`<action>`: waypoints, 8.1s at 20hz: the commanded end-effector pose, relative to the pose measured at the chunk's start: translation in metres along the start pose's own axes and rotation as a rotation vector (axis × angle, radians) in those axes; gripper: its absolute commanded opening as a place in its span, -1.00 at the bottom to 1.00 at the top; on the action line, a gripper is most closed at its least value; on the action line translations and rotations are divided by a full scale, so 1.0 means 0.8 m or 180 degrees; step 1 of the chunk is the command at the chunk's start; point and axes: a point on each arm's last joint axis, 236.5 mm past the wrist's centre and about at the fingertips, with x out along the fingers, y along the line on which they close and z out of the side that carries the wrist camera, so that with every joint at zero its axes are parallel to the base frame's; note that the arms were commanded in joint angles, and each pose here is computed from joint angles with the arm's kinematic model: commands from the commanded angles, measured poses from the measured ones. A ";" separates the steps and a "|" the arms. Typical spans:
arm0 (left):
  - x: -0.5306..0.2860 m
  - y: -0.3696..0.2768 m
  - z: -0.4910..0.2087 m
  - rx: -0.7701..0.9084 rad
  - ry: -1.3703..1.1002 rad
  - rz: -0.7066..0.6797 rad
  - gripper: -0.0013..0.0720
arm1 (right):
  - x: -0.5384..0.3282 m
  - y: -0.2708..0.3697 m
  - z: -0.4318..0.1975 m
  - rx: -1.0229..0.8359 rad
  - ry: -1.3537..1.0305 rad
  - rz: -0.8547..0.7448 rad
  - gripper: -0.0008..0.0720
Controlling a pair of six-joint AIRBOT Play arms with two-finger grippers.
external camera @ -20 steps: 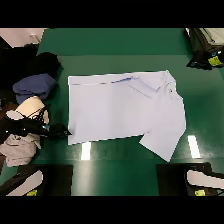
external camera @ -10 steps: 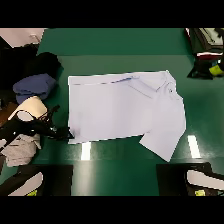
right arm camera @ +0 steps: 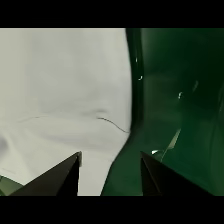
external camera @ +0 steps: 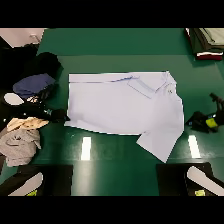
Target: Fold the shirts.
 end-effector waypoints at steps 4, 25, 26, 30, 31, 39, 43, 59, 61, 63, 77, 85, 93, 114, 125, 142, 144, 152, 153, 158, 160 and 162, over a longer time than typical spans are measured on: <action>-0.009 -0.007 0.005 0.0045 0.0004 -0.0011 -0.89 | 0.047 0.004 -0.006 0.0239 -0.0188 0.0357 0.06; -0.497 -0.342 0.107 0.2140 -0.3212 -0.0022 -0.89 | -0.503 0.334 -0.022 -0.2251 -0.4105 0.0718 -0.93; -0.535 -0.370 0.085 0.2311 -0.3470 -0.0034 -0.89 | -0.544 0.341 -0.051 -0.2337 -0.4425 0.0665 -0.93; -0.646 -0.450 -0.008 0.2716 -0.4426 -0.0247 -0.89 | -0.642 0.355 -0.147 -0.2527 -0.5297 0.0399 -0.93; -0.656 -0.458 -0.028 0.2768 -0.4539 -0.0271 -0.89 | -0.652 0.356 -0.161 -0.2537 -0.5398 0.0328 -0.94; -0.491 -0.311 0.085 0.1663 -0.3157 0.0114 -0.89 | -0.571 0.293 -0.026 -0.1715 -0.3962 0.0320 -0.94; -0.291 -0.179 0.133 0.0826 -0.1771 0.0086 -0.89 | -0.382 0.242 0.087 -0.1300 -0.2207 0.0319 -0.94; -0.082 0.039 0.350 0.0007 -0.2285 0.0380 -0.89 | -0.093 0.250 0.345 -0.1293 -0.2148 -0.0319 -0.94; -0.090 0.050 0.364 -0.0025 -0.2469 0.0461 -0.89 | -0.106 0.259 0.359 -0.1311 -0.2367 -0.0271 -0.94; -0.092 0.053 0.367 0.0058 -0.2505 0.0526 -0.89 | -0.102 0.257 0.357 -0.1313 -0.2336 -0.0287 -0.94; -0.007 0.093 0.203 0.0869 -0.0348 0.0907 -0.50 | 0.044 0.178 0.222 -0.1237 -0.0644 -0.0697 -0.91; -0.026 0.106 0.120 0.0121 0.0403 0.0687 0.36 | -0.033 0.215 0.174 -0.1741 -0.0551 -0.0481 -0.20; -0.033 0.093 -0.013 -0.0236 0.0388 0.0497 0.04 | -0.066 0.200 0.122 -0.1411 -0.0618 0.0078 -0.20; 0.015 0.068 -0.069 -0.0730 0.0216 0.0112 -0.89 | -0.052 0.168 0.051 -0.1453 -0.0053 0.0008 -0.20; -0.010 0.057 -0.043 -0.0484 -0.0052 0.0162 -0.89 | 0.057 0.060 -0.136 -0.0743 0.0850 -0.0170 0.00; -0.010 0.044 -0.064 -0.0470 0.0183 0.0035 -0.90 | 0.077 0.075 -0.104 -0.0699 0.0317 0.0019 -0.93; -0.012 0.034 -0.083 -0.0458 0.0394 -0.0061 -0.90 | 0.047 0.061 -0.112 -0.0892 0.0379 -0.0243 -0.94; -0.061 -0.023 -0.088 -0.0246 0.0005 -0.0195 -0.89 | -0.088 0.072 -0.098 -0.1252 -0.0592 -0.0698 -0.94; -0.061 -0.030 -0.077 -0.0258 -0.0114 -0.0272 -0.89 | -0.096 0.083 -0.084 -0.1283 -0.0768 -0.0647 -0.94; -0.073 -0.036 -0.008 -0.0310 -0.0858 -0.0387 -0.89 | -0.114 0.111 0.002 -0.1289 -0.1186 -0.0597 -0.94; -0.078 -0.028 0.014 -0.0358 -0.1093 -0.0335 -0.89 | -0.109 0.116 0.033 -0.1261 -0.1222 -0.0594 -0.94; -0.080 -0.017 0.033 -0.0415 -0.1253 -0.0264 -0.89 | -0.105 0.121 0.062 -0.1255 -0.1239 -0.0596 -0.94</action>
